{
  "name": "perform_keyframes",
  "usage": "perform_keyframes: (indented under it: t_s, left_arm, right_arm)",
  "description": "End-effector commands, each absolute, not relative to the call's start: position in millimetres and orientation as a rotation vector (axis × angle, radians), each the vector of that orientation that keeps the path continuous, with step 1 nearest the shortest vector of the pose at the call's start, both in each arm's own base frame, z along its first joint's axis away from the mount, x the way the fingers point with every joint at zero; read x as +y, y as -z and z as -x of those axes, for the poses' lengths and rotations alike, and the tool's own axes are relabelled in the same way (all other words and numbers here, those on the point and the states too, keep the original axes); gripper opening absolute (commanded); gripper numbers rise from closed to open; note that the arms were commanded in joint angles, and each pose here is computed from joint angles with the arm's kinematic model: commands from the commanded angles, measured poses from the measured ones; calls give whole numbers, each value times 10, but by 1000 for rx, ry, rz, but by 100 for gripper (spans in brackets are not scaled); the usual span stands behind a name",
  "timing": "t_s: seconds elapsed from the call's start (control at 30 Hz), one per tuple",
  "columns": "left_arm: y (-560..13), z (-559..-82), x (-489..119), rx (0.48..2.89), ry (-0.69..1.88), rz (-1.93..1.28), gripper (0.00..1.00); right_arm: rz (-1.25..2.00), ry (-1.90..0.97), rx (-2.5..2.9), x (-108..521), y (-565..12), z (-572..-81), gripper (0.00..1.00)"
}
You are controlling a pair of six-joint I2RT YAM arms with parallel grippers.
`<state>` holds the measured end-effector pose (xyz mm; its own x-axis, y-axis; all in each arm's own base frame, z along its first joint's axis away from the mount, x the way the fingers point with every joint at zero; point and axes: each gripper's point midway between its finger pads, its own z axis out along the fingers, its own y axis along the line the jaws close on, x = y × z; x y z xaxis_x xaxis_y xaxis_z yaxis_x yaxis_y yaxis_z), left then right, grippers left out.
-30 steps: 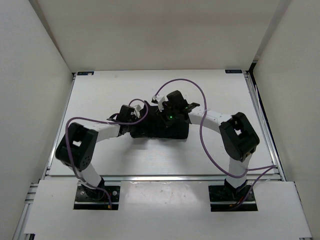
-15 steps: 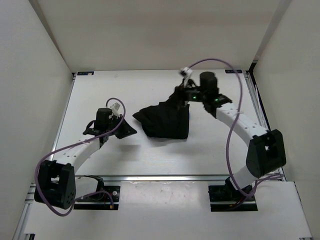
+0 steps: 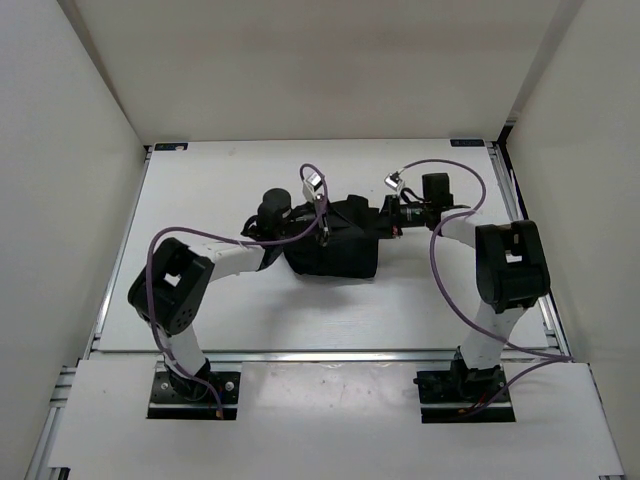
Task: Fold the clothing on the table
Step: Fold the skirt
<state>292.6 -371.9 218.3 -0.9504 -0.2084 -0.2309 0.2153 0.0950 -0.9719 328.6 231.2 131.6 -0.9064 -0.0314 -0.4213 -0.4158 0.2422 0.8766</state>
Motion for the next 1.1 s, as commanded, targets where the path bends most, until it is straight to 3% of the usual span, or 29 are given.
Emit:
perform_keyframes:
  t_s: [0.0, 0.2, 0.4, 0.7, 0.9, 1.07]
  left_arm:
    - [-2304, -2847, -3753, 2042, 1998, -33, 0]
    - [-1779, -2852, -3371, 2128, 1864, 137, 0]
    - [-1158, -2816, -3079, 2255, 1771, 192, 0]
    - [-416, -2591, -2681, 2442, 1634, 275, 0]
    - [-278, -2649, -2520, 2495, 1542, 317, 0]
    - [-1146, -3223, -2486, 2228, 1519, 228, 0]
  right_arm:
    - [575, -1808, 2104, 2494, -1545, -3194, 0]
    - [495, -1840, 2282, 2698, -1070, -3184, 0]
    - [217, -1643, 2482, 2491, -518, -3321, 0]
    - [205, -1501, 2636, 2501, -233, -3331, 0]
    - [209, -1434, 2586, 2487, -447, -3396, 0]
    - [370, -1889, 2150, 2449, -1469, -3340, 0]
